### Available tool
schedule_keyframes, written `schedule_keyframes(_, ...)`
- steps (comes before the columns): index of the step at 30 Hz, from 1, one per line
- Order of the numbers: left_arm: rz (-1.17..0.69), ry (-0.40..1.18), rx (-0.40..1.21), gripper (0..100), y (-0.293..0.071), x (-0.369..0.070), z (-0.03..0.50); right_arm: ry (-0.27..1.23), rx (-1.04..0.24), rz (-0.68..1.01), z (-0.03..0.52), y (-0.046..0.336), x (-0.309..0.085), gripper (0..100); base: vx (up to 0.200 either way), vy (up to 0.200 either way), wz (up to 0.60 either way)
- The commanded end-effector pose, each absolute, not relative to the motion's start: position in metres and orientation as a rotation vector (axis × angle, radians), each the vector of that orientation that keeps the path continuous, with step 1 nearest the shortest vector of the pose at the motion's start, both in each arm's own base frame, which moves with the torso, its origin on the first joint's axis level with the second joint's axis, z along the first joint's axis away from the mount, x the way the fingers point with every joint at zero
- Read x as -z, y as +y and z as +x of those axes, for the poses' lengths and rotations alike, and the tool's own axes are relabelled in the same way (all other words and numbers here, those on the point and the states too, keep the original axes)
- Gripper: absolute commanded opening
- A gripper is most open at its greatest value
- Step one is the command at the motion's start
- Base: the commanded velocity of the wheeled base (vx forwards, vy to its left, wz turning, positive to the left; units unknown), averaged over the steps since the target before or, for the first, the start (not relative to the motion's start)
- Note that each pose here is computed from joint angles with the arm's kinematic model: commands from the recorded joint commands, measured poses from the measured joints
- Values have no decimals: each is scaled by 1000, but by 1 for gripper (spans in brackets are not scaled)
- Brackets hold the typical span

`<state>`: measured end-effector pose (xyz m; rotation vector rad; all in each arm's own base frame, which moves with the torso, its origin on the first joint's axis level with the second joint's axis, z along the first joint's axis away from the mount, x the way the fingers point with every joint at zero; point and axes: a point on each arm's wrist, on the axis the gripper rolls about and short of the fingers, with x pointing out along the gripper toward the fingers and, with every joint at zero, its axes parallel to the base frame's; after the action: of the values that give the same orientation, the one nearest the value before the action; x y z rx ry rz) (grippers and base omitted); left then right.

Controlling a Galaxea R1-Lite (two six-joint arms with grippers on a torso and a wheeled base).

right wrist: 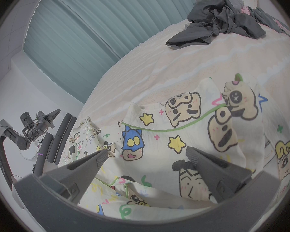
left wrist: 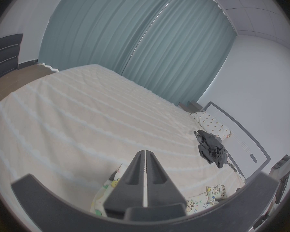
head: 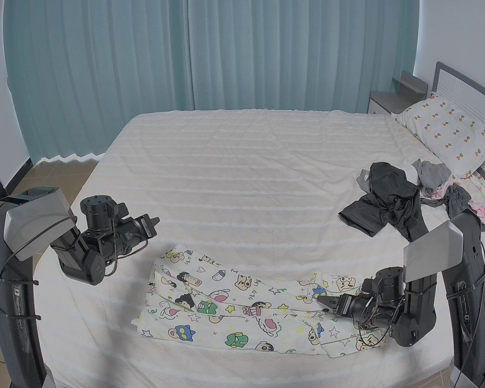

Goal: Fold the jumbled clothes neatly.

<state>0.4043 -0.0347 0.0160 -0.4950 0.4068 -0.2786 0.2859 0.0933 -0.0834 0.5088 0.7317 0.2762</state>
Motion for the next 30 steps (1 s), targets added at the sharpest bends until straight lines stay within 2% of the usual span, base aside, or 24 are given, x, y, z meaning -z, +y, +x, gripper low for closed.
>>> schedule_keyframes(1,-500,457,267,0,-35,-7,404,727,-278,511,286,93,84,100,0,0,0)
schedule_keyframes(7,-478,630,250,0,-44,-7,421,727,-280,510,286,94,83,100,0,0,0)
schedule_keyframes(8,-453,658,252,100,-45,-7,425,727,-280,510,286,94,83,100,0,0,0)
schedule_keyframes(14,-380,679,290,100,-57,0,443,729,-281,508,285,94,84,100,0,0,0)
schedule_keyframes(20,-279,767,317,100,-66,18,452,729,-281,508,285,94,84,100,0,0,0)
schedule_keyframes(30,-248,783,278,100,-73,42,462,734,-278,505,285,94,86,100,0,0,0)
